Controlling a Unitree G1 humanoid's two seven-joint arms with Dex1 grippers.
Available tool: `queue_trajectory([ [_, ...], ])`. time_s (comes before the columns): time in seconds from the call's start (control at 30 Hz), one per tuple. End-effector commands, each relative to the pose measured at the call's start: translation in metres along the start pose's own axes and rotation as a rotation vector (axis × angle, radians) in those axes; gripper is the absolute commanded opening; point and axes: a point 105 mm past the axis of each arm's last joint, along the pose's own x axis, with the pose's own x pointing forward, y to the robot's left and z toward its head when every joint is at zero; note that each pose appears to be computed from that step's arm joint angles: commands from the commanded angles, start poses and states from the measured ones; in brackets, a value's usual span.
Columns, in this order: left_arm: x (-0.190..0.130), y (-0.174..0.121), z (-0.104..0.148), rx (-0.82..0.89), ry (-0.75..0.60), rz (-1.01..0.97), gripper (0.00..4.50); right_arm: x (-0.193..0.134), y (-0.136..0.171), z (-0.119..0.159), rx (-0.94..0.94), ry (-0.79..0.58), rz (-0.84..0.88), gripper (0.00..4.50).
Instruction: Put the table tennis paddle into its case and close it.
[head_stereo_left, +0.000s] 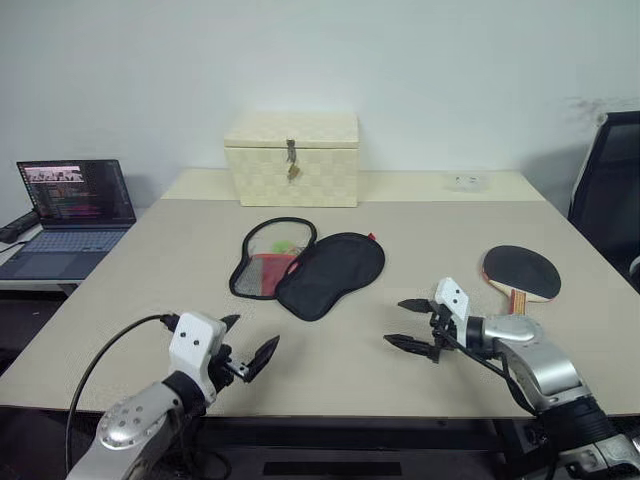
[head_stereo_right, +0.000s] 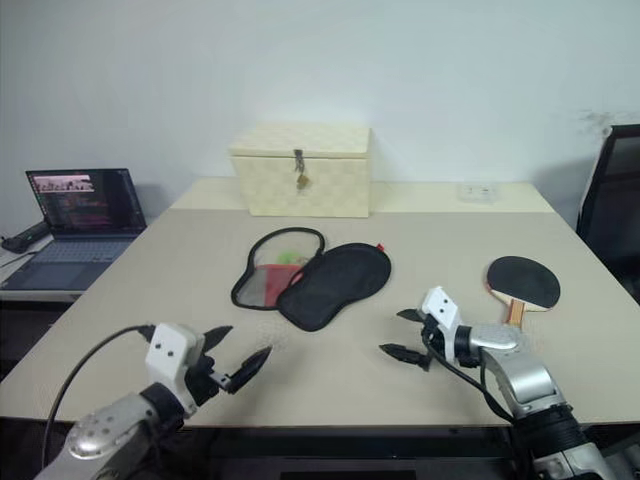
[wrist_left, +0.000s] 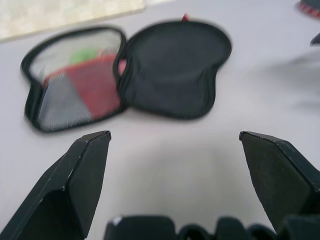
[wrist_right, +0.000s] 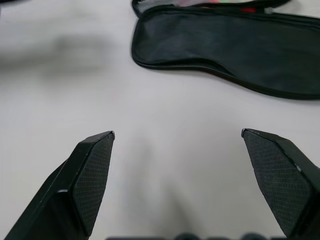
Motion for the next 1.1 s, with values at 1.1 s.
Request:
queue_trajectory([
  [1.1,-0.002,0.045,0.055,0.027,-0.042,-0.376,4.50,0.079,-0.017,0.029,0.403,0.030,-0.316,4.47],
])
